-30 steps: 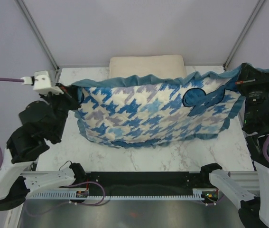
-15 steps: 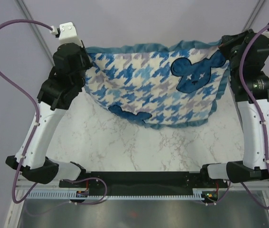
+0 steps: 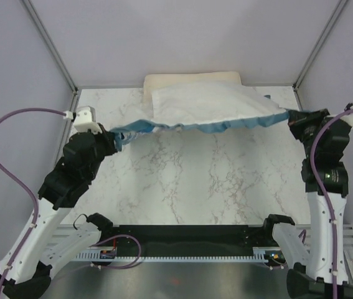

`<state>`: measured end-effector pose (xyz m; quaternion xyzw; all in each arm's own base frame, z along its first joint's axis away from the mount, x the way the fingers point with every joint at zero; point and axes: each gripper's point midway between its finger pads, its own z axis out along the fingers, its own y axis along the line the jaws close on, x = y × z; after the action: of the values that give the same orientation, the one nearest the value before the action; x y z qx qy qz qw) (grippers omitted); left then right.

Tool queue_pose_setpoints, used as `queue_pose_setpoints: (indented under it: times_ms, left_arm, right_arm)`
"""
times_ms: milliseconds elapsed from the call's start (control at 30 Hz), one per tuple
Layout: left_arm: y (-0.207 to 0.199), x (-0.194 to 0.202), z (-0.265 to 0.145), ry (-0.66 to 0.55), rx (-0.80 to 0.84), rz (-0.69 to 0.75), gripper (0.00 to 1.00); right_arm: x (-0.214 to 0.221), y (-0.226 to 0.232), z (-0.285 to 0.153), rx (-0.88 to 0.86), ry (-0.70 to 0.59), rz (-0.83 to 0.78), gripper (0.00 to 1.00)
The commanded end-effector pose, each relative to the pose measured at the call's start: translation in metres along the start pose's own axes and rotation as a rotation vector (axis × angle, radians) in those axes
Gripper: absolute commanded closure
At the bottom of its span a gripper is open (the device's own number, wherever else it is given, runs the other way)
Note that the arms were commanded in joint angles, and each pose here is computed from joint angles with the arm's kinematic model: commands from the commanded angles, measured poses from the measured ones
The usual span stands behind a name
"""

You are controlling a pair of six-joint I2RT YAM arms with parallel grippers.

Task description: Put the pillow into the pillowcase

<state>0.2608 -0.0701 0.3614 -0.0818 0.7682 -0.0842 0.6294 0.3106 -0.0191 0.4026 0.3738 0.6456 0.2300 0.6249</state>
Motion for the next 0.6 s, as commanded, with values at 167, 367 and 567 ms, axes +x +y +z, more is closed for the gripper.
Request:
queue_pose_setpoints:
  times_ms: [167, 367, 567]
  left_arm:
    - [0.0, 0.12, -0.014, 0.171, 0.152, -0.18, 0.91]
    - [0.009, 0.169, -0.015, 0.278, 0.131, -0.192, 0.5]
    - [0.022, 0.17, -0.019, 0.226, 0.086, -0.233, 0.32]
  right_arm:
    - [0.045, -0.102, -0.06, 0.186, -0.061, -0.004, 1.0]
    - [0.05, -0.153, -0.083, 0.382, -0.095, -0.049, 1.0]
    - [0.033, -0.174, -0.119, 0.443, -0.251, -0.038, 0.21]
